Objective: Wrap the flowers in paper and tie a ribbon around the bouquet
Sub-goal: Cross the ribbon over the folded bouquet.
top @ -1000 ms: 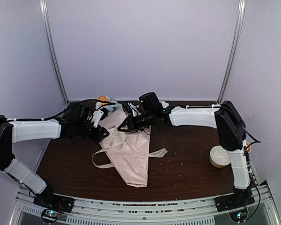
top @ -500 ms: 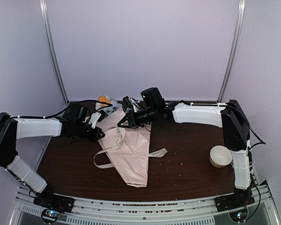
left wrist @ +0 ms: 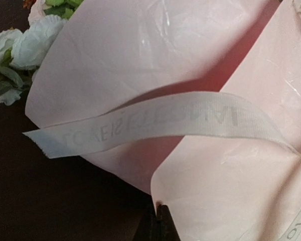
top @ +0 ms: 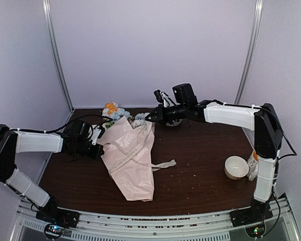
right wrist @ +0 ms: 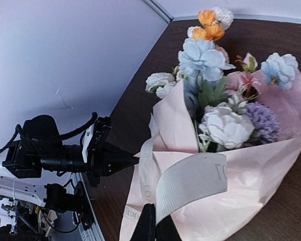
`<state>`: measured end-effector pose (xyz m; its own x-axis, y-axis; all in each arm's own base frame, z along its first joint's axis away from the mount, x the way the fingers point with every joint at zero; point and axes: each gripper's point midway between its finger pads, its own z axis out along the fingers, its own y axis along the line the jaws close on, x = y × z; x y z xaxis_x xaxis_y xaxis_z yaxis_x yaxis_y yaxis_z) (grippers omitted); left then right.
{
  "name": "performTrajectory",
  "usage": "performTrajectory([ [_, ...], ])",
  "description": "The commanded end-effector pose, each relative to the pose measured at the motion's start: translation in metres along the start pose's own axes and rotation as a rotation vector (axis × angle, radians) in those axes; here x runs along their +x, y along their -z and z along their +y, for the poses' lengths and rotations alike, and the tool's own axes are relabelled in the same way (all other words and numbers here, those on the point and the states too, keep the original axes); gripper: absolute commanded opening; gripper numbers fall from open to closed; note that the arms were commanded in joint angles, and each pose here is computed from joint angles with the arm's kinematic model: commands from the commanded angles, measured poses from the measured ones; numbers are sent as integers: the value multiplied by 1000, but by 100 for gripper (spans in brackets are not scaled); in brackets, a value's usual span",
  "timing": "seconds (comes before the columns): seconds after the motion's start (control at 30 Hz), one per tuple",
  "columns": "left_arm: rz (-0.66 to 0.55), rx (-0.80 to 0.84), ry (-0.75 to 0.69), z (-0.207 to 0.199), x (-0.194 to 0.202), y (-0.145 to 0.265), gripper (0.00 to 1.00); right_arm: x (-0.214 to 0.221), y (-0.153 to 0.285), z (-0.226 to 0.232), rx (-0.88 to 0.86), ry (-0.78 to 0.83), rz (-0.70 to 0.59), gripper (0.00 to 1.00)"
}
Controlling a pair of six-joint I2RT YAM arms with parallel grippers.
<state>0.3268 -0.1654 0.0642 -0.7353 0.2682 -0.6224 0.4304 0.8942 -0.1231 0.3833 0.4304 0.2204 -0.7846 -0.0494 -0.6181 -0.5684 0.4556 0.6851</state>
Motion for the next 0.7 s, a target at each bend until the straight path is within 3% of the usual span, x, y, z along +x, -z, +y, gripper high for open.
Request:
performTrajectory([
  [0.0,20,-80,84,18,13,-11,0,-1,7,-35,128,-5,-33,0],
  [0.3,98,-118,152,25,35,-26,1,34,-9,-85,257,-49,41,0],
  [0.5,56,-130,131,26,17,-14,19,49,-19,-84,252,-43,84,0],
  [0.6,-33,-178,97,32,-5,8,28,51,-23,-80,247,-34,87,0],
  [0.67,-130,-213,74,35,-25,31,39,51,-24,-78,245,-33,88,0],
])
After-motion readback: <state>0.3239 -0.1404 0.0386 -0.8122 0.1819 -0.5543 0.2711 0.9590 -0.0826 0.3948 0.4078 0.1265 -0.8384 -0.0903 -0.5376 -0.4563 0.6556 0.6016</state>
